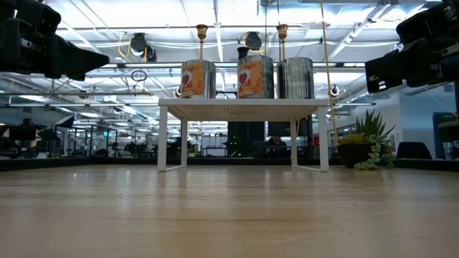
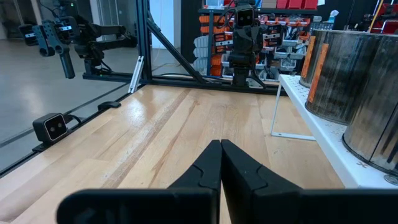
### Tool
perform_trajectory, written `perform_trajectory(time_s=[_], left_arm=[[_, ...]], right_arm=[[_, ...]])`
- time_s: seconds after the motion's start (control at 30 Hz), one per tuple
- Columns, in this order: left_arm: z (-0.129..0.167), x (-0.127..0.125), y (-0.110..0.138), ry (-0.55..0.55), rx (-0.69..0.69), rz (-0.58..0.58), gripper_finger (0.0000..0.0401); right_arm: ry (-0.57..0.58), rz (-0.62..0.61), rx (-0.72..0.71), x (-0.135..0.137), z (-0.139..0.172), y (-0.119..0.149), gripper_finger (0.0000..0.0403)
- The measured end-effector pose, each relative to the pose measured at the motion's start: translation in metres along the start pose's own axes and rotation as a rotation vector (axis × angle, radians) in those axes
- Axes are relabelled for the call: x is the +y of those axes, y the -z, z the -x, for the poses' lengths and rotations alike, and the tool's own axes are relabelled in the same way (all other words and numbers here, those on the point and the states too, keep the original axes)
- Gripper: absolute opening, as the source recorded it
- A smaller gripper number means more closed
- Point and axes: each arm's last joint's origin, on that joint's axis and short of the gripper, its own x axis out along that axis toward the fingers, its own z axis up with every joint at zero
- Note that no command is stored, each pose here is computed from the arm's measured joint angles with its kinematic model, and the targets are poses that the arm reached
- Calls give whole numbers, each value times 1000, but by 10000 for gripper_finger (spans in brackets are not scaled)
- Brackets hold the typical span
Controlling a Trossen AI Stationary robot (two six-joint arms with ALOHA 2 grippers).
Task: Pick & Place candle stick holders
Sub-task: Return to Home Position
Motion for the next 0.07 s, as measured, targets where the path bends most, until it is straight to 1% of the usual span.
perform_trajectory(time_s=[0.07], left_arm=[[0, 0, 0, 0, 0, 0, 31]], right_arm=[[0, 0, 0, 0, 0, 0, 2]])
